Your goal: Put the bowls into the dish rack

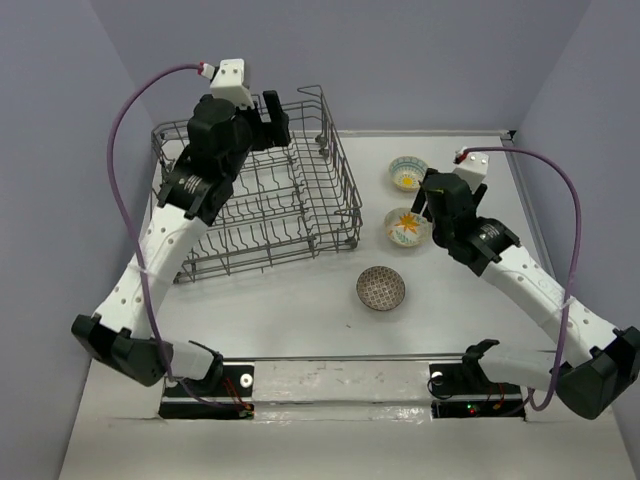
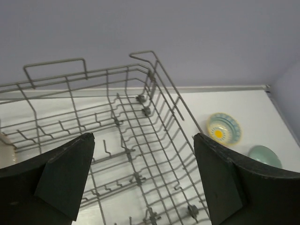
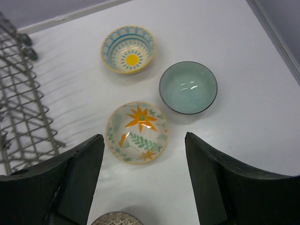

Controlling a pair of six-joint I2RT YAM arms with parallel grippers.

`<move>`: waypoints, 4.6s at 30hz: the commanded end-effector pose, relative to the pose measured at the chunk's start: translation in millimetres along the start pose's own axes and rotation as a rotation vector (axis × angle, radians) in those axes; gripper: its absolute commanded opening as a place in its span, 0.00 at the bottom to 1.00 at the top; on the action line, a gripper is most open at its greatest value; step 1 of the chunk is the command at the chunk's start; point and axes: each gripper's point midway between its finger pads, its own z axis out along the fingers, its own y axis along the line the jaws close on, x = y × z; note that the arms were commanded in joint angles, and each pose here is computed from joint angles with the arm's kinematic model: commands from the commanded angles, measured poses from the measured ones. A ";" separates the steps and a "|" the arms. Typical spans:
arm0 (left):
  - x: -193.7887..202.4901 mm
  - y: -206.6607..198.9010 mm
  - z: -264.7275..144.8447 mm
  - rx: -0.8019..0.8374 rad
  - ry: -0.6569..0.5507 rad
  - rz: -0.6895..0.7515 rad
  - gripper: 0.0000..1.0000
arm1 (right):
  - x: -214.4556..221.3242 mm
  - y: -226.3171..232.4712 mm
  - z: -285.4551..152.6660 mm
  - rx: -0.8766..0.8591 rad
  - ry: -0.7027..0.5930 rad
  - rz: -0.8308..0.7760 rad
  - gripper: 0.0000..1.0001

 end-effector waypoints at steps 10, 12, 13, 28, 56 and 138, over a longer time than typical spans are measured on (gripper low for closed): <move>56.2 -13.0 -89.8 0.218 0.069 -0.120 0.97 | 94.0 11.7 6.7 -0.180 0.439 0.130 0.72; 62.2 -9.7 -97.0 0.219 0.066 -0.123 0.97 | 108.5 10.6 -1.4 -0.192 0.499 0.134 0.70; 66.5 -7.8 -98.7 0.216 0.070 -0.120 0.97 | 118.3 9.3 -6.7 -0.204 0.532 0.134 0.68; 87.3 -1.8 -112.4 0.234 0.070 -0.108 0.99 | 139.3 -9.3 38.8 0.046 0.470 0.259 0.71; 96.1 10.5 -108.1 0.171 0.072 -0.095 0.99 | 164.9 -40.0 121.8 0.137 0.465 0.472 0.67; 117.2 -16.2 -85.3 0.213 0.212 -0.249 0.79 | -50.4 239.0 -73.8 -0.565 0.110 0.029 0.01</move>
